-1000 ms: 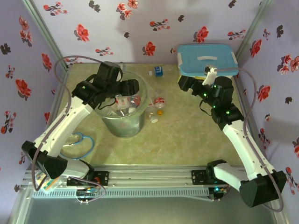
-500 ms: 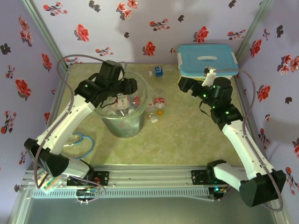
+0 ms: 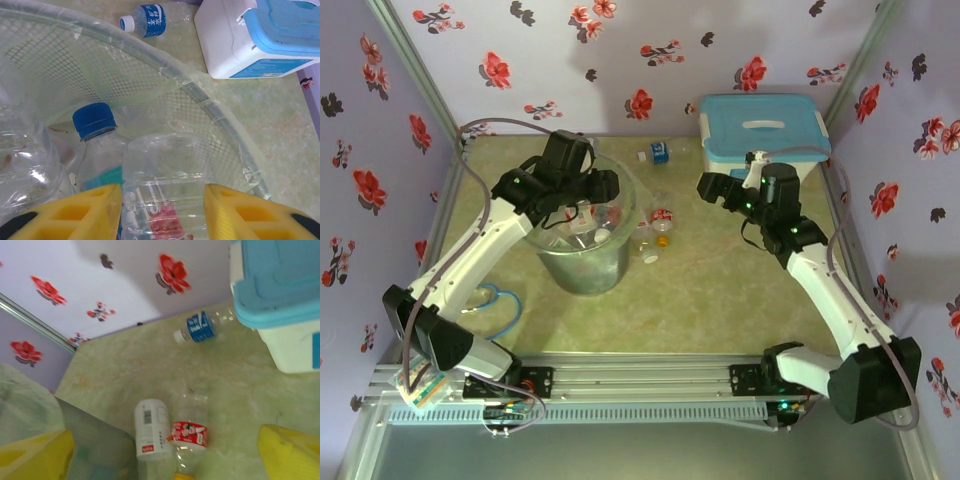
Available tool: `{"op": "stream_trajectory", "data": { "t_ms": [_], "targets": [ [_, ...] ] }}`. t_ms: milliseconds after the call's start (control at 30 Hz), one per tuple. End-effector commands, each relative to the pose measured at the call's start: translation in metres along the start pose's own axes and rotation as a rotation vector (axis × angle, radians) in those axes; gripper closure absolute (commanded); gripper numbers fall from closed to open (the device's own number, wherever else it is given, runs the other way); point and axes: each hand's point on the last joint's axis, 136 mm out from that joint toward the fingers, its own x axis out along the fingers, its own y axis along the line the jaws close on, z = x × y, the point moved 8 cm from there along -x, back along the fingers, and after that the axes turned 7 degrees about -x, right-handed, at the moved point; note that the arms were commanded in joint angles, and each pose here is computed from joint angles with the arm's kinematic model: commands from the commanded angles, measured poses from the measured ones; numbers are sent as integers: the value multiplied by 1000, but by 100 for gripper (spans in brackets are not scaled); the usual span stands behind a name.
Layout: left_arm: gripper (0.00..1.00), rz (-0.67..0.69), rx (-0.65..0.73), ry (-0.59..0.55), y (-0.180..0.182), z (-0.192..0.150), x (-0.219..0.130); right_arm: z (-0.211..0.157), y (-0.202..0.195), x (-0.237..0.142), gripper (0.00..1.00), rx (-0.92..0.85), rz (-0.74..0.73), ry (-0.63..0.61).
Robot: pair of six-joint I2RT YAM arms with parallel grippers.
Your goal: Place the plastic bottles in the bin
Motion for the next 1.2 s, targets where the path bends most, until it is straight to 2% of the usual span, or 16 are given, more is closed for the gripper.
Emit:
{"op": "stream_trajectory", "data": {
  "t_ms": [0,167,467,867,1000,1167],
  "targets": [
    [48,-34,11,-40,-5,9,-23,6,3,2,8,-6,-62,21],
    [40,-58,22,-80,-9,15,-40,-4,6,21,13,-3,-132,98],
    [30,-56,15,-152,1,14,-70,-43,21,82,23,-7,-183,288],
    [28,-27,-41,-192,35,-9,-89,-89,11,155,28,32,-221,441],
    [28,-34,-37,-200,37,-12,-92,-104,9,172,28,31,-229,485],
    [27,-39,-32,-198,38,-15,-92,-120,3,189,21,40,-242,528]
  ]
}}
